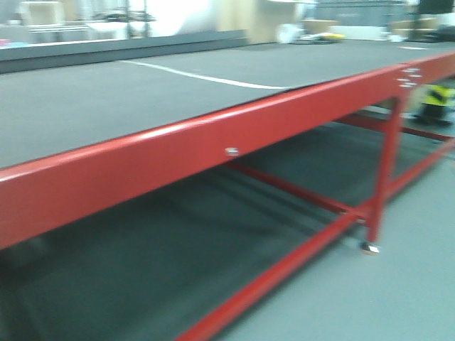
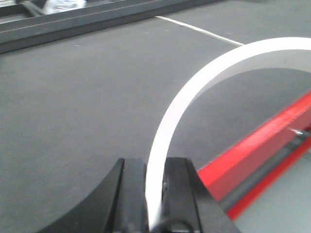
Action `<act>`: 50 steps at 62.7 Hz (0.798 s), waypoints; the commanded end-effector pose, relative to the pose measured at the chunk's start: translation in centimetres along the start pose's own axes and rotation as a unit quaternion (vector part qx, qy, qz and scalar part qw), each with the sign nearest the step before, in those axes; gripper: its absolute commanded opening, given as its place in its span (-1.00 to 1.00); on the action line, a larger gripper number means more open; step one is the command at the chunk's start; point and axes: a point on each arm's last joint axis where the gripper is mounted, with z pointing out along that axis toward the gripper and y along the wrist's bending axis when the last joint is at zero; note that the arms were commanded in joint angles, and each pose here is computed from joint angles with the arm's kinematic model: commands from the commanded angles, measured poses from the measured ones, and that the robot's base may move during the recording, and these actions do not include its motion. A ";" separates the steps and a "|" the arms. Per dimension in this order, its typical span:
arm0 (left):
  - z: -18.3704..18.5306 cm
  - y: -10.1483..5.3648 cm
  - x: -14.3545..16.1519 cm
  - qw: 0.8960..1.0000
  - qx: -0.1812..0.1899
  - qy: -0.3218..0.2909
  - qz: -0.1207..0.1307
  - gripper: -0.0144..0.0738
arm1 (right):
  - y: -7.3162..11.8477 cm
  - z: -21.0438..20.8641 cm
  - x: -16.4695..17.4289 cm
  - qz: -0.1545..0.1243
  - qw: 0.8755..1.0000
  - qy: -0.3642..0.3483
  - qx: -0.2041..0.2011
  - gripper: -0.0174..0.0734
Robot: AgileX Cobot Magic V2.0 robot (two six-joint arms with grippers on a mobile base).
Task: Grab PVC pipe and place in blue bin
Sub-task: 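Drive the base along the red table toward the blue bin shelf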
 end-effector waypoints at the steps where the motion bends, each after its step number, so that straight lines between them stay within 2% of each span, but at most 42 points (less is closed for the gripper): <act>1: -0.1 0.0 -0.4 1.000 0.001 -0.017 -0.004 -0.92 | -0.1 -0.1 -0.2 -0.005 1.000 -0.012 0.005 -0.99; 50: -0.1 0.0 -0.4 1.000 0.001 -0.017 -0.004 -0.92 | -0.1 -0.1 -0.2 -0.005 1.000 -0.012 0.005 -0.99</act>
